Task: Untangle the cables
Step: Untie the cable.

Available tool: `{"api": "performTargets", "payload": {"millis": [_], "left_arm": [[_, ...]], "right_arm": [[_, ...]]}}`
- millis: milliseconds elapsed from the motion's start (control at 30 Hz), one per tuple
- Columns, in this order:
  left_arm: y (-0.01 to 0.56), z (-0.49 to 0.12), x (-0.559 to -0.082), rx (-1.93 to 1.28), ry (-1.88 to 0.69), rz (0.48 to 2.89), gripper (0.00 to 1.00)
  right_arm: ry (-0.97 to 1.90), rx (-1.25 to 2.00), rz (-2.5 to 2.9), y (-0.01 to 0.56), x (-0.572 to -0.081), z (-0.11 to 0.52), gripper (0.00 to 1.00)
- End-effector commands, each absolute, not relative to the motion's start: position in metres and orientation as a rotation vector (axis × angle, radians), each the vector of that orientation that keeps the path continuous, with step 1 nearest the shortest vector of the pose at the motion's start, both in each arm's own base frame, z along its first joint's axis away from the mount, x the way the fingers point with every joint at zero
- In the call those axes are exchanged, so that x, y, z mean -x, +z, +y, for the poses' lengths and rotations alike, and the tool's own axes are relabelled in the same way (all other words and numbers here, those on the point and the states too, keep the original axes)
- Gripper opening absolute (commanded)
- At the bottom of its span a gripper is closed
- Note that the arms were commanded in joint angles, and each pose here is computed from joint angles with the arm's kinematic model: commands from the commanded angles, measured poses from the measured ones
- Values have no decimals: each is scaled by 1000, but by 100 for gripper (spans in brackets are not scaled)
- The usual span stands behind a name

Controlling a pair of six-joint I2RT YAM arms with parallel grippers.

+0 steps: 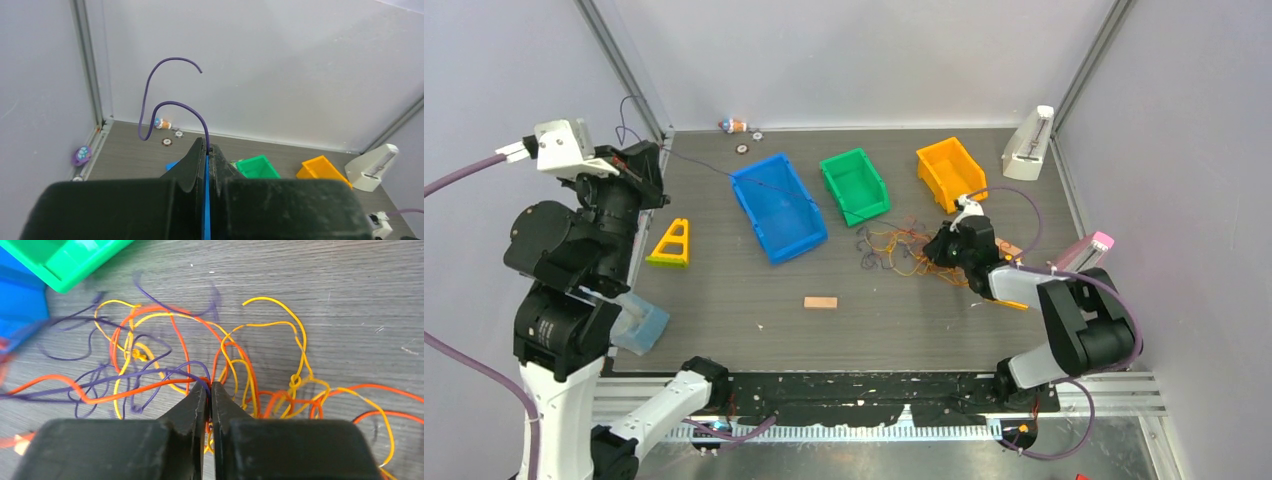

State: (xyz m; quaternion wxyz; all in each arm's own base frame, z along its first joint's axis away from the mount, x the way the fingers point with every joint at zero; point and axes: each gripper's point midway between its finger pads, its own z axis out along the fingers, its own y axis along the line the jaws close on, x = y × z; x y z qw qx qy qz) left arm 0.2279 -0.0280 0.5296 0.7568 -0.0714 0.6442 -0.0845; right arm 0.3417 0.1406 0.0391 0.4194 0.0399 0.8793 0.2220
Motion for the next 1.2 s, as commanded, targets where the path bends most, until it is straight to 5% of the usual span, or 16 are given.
{"api": "performTargets", "payload": {"millis": [0, 433, 733, 1167], "left_arm": [[520, -11, -238, 216, -68, 1425, 0], [518, 50, -218, 430, 228, 1382, 0], [413, -69, -277, 39, -220, 1693, 0], [281, -93, -271, -147, -232, 2076, 0]], "right_arm": [[525, -190, 2085, 68, -353, 132, 7], [196, -596, 1830, 92, -330, 44, 5], [718, 0, 1766, 138, -333, 156, 5], [829, 213, 1656, 168, -310, 192, 6]]}}
